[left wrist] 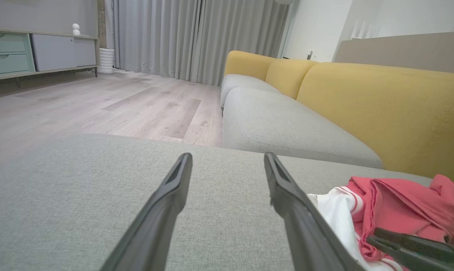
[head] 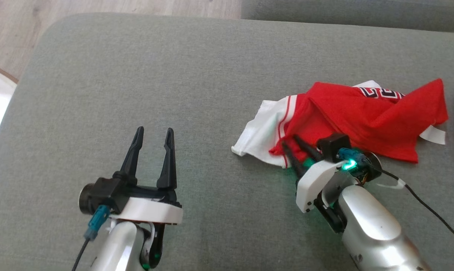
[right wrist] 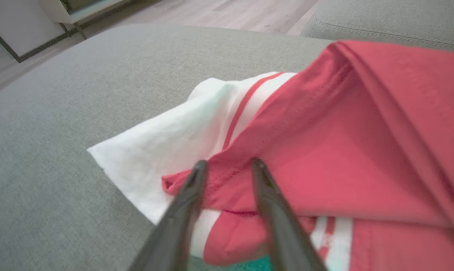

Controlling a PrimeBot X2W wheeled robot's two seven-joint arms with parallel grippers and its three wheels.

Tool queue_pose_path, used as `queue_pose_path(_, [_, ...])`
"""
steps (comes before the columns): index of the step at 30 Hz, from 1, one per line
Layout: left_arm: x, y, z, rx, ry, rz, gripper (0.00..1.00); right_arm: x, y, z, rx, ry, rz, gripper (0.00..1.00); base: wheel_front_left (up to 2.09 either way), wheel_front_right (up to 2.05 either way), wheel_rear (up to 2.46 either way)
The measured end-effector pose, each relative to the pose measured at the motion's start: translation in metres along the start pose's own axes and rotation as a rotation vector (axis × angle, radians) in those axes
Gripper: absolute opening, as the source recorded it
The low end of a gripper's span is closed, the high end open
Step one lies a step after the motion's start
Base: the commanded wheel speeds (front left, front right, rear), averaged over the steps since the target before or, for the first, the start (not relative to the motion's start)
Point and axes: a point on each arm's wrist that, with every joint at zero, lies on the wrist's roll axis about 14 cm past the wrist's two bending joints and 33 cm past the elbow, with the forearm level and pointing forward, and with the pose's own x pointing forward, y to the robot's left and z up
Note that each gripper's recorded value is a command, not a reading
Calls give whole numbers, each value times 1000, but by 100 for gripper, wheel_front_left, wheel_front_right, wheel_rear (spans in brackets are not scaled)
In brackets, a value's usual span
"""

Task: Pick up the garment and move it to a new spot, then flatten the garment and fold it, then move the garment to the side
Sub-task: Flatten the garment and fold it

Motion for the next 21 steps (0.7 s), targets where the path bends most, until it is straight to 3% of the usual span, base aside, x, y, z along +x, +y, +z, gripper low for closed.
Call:
queue_pose_path(3, [2, -2, -1, -2, 2, -8, 100, -2, -4, 4, 30, -33, -11, 0, 0, 0, 0])
queue_pose_path(11, [15, -18, 2, -13, -14, -54, 100, -40, -71, 65, 149, -323, -216, 0, 0, 0, 0])
queue_pose_path(14, [19, -27, 4, -12, -22, -80, 100, -76, -107, 77, 167, -401, -333, 0, 0, 0, 0])
queue_pose_path(21, [27, -58, 10, -19, -44, -171, 100, -187, -182, 35, 207, -349, -659, 0, 0, 0, 0])
